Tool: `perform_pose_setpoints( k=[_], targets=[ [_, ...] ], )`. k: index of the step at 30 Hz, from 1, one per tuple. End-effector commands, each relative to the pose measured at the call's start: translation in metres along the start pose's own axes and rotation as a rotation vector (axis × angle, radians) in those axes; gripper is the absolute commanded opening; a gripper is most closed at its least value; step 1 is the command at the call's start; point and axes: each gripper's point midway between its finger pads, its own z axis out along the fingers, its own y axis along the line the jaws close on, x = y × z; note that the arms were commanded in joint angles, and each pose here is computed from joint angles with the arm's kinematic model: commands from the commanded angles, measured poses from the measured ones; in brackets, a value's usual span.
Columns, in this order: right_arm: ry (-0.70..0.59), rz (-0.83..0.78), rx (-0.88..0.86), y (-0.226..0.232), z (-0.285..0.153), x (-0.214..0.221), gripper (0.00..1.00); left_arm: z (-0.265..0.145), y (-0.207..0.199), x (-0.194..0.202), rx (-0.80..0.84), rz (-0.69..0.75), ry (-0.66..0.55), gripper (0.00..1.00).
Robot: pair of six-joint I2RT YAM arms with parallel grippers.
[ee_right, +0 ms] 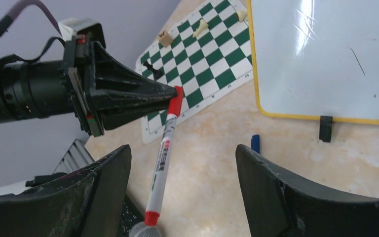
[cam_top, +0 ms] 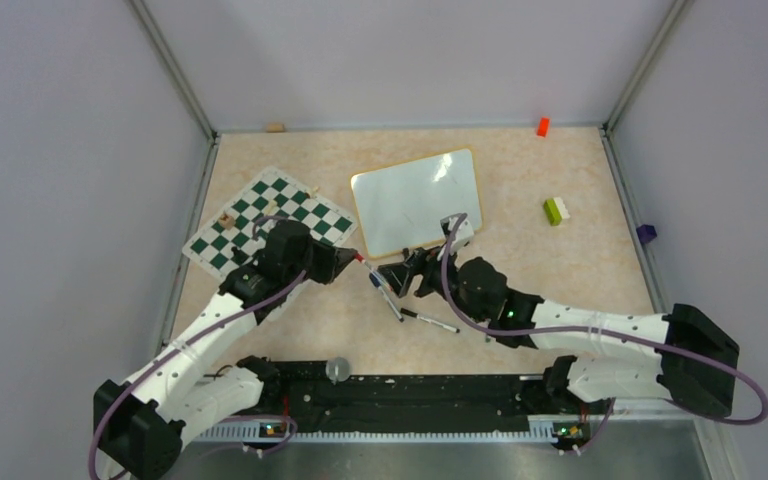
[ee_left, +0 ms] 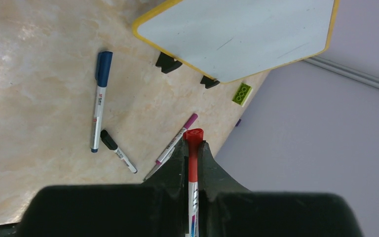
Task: Write a sentence on the whiteboard
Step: Open the whiteboard marker at the center of the board.
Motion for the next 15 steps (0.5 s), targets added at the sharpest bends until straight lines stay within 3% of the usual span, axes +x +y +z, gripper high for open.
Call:
perform_pose_setpoints(
  k=[1,3,15],
  targets=[
    [-0.142,0.088,-0.071,0.033,0.015,-0.043,0.73,-0.008,-0.025,0.009,0.094,-0.064,0.057,0.0],
    [-0.133,0.097,-0.072,0.035,0.02,-0.041,0.67,-0.007,-0.024,0.009,0.094,-0.077,0.061,0.0],
    [-0.069,0.126,-0.074,0.043,0.037,-0.02,0.57,-0.006,-0.028,0.006,0.106,-0.078,0.045,0.0]
  ],
)
